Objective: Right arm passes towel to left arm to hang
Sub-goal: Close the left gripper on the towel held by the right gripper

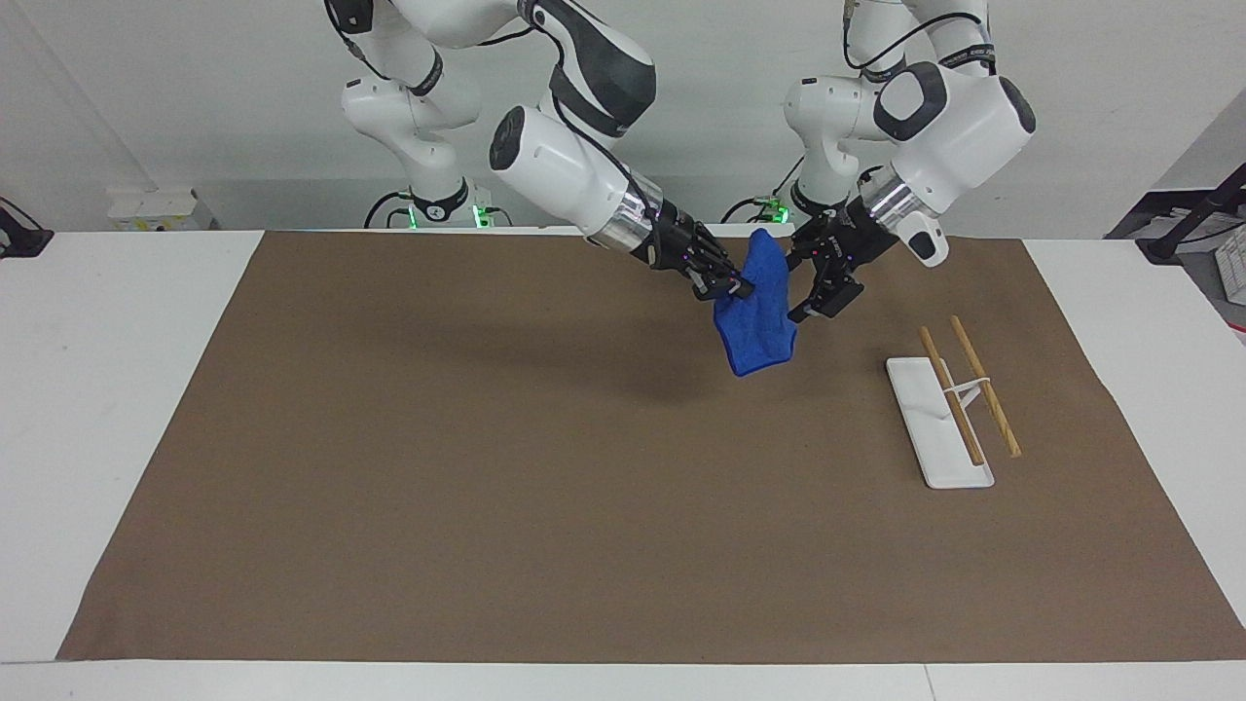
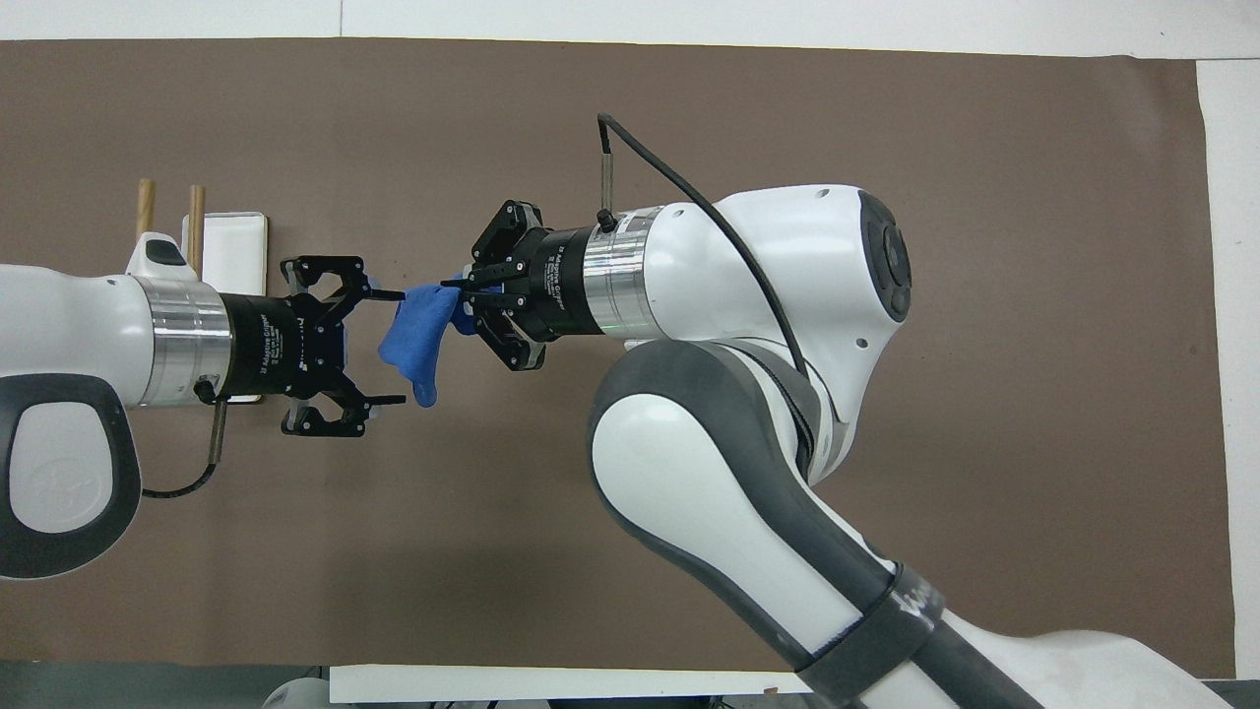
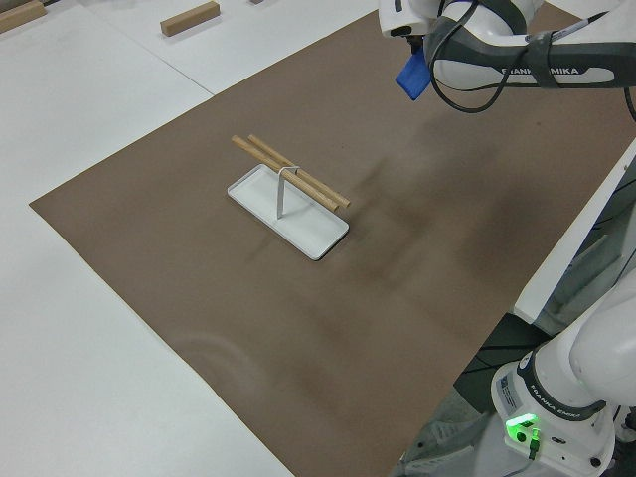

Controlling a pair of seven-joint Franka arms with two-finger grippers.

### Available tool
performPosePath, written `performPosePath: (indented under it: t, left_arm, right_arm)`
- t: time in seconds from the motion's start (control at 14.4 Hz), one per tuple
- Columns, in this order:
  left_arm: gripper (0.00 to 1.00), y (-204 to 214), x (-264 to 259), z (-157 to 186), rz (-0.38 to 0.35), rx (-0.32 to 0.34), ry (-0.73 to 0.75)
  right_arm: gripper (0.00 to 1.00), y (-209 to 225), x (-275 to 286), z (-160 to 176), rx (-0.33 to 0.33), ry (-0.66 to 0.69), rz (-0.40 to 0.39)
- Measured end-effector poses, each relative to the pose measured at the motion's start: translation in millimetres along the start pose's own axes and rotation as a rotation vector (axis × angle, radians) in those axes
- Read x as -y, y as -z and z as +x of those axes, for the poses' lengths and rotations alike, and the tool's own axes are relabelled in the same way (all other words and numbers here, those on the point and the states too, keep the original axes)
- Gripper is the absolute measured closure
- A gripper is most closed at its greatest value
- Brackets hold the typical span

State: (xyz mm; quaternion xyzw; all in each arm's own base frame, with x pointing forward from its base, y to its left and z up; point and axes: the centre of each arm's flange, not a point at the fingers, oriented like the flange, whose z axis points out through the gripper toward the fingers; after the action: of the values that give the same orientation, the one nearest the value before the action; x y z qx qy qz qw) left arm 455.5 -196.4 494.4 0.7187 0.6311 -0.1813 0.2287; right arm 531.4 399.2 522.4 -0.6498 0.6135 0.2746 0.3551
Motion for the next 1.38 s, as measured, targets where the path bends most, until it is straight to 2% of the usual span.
performPosePath:
  t: [0.35, 0.55, 1.11, 1.25, 1.32, 1.38]
  left_arm:
    - [0.0, 6.4, -6.7, 4.7, -0.093, -0.009, 0.034]
    - [0.0, 13.1, -13.9, 8.0, -0.182, 0.015, 0.084]
    - [0.01, 3.6, -10.0, 18.1, -0.196, 0.007, 0.115]
    - [0.04, 5.2, -11.1, 19.2, -0.207, 0.013, 0.13]
    - [0.1, 7.4, -12.5, 21.2, -0.219, 0.024, 0.148]
    - [0.22, 10.4, -14.1, 25.0, -0.231, 0.033, 0.164]
  right_arm:
    - [0.96, 0.2, 0.8, -3.1, 0.006, -0.005, 0.001]
    - [0.96, -0.7, 0.4, -5.2, 0.009, -0.003, -0.002]
    - [0.96, 5.0, 3.4, -18.4, 0.03, 0.005, -0.021]
    - [0.96, 5.4, 4.5, -19.6, 0.033, 0.006, -0.024]
    - [0.96, 5.6, 5.0, -20.4, 0.035, 0.004, -0.027]
    - [0.96, 6.0, 5.5, -21.9, 0.038, 0.0, -0.031]
